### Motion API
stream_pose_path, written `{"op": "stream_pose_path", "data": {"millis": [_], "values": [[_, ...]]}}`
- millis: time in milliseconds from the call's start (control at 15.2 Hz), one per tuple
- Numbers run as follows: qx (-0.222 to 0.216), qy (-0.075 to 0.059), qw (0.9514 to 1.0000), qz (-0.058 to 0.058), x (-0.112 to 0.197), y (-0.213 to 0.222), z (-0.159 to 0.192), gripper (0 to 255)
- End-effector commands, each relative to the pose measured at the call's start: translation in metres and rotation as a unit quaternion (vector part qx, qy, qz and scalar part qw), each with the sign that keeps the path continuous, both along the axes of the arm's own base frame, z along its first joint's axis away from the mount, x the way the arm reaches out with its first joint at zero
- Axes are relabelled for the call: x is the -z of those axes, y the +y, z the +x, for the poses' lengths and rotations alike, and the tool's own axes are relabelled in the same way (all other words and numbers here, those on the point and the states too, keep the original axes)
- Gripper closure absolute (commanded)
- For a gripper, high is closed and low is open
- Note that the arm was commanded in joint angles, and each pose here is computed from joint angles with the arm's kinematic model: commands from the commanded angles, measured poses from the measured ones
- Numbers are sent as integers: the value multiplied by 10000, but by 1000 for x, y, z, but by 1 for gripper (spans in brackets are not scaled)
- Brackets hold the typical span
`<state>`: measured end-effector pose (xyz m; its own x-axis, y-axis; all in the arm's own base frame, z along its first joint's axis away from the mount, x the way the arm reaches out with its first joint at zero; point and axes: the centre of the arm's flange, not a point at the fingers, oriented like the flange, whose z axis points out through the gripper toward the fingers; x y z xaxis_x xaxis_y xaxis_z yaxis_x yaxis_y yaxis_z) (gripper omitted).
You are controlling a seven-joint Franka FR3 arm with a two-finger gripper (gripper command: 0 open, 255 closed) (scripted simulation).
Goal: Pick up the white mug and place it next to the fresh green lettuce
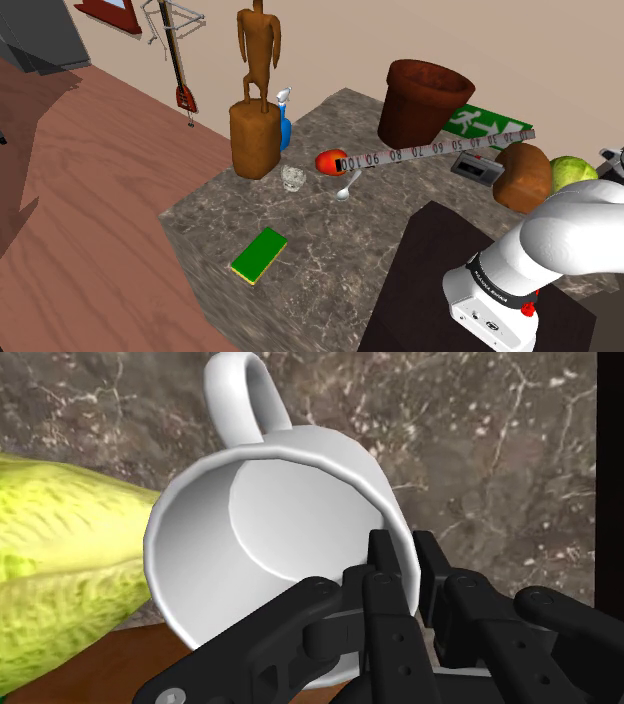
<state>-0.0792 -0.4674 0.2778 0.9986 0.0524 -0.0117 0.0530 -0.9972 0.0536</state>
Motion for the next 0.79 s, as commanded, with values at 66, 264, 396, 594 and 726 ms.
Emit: {"op": "stream_pose_path", "data": {"millis": [66, 264, 396, 594, 726], "values": [[-1, 0, 10000, -2, 17, 0, 1, 255], [-1, 0, 10000, -2, 33, 0, 1, 255], [-1, 0, 10000, -2, 34, 0, 1, 255], [-1, 0, 10000, -2, 34, 0, 1, 255], [-1, 0, 10000, -2, 34, 0, 1, 255]]}}
